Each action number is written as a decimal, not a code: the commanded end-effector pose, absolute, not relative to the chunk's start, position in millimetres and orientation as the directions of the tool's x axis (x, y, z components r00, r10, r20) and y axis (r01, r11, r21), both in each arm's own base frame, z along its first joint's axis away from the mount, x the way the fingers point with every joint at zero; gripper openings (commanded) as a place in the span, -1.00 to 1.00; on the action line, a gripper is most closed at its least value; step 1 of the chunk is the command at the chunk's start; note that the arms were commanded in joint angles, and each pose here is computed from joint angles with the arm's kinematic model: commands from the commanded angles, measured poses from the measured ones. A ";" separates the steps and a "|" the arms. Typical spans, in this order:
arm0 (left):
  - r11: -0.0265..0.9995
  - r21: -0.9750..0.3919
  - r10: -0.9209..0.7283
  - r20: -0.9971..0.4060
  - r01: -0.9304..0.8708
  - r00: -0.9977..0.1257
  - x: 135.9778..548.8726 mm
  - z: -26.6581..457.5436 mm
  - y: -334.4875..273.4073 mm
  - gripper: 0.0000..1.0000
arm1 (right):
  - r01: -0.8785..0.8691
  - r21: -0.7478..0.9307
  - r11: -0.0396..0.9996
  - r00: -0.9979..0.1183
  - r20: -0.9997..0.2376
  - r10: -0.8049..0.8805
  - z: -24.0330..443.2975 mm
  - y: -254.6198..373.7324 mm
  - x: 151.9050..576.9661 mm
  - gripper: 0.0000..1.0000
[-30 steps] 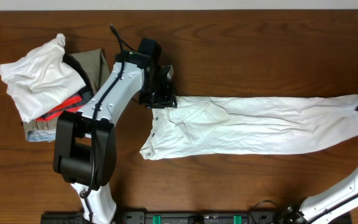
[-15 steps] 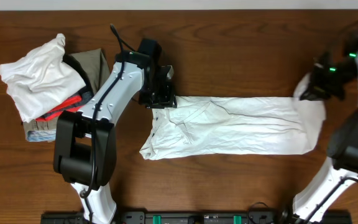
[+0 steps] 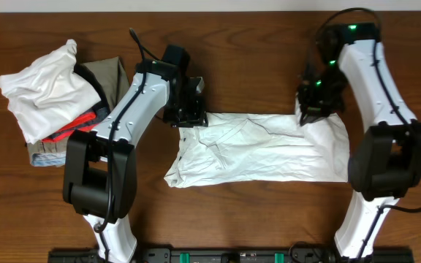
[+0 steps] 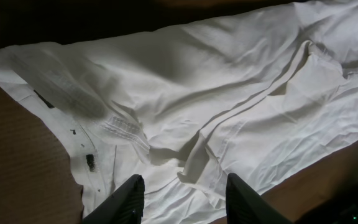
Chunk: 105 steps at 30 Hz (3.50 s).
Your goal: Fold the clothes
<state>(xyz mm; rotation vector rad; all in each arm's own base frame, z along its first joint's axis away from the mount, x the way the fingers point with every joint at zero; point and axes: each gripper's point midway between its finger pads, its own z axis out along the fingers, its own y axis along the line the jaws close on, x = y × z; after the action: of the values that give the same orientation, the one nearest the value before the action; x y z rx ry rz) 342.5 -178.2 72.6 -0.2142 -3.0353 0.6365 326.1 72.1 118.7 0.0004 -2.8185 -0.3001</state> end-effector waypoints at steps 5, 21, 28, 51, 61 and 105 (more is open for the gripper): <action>0.909 -0.396 0.137 -0.009 0.129 -0.991 346.9 75.2 -176.3 -0.13 | -0.013 0.190 0.982 -0.935 0.345 -0.079 113.3 92.2 308.8 -0.49; 0.909 -0.396 0.137 -0.013 0.131 -0.990 347.8 75.3 -176.6 -0.13 | -0.024 0.109 0.994 -0.930 0.362 -0.062 111.7 69.7 306.0 -0.38; 0.909 -0.396 0.137 -0.011 0.131 -0.990 347.4 75.3 -176.4 -0.12 | 0.003 -0.049 0.999 -0.944 0.329 0.019 97.7 44.6 313.7 -0.36; 0.956 -0.290 0.060 0.073 0.036 -0.996 346.9 41.5 -130.7 0.46 | 0.092 -0.115 0.989 -0.928 0.349 0.127 39.2 16.6 297.0 -0.38; 0.933 -0.359 0.064 0.222 -0.020 -0.973 323.1 6.3 -142.8 0.47 | 0.090 -0.106 0.990 -0.928 0.352 0.122 39.2 19.5 296.6 -0.38; 0.871 -0.477 -0.105 0.047 -0.114 -0.993 347.4 37.4 -181.2 0.90 | 0.085 -0.051 0.995 -0.925 0.366 0.098 39.5 28.3 295.0 -0.39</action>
<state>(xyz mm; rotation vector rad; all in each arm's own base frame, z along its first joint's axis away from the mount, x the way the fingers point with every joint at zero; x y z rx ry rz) 352.6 -180.2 43.6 0.1189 -3.0510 0.7720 295.6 27.3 37.8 -0.1481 -2.7577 0.0627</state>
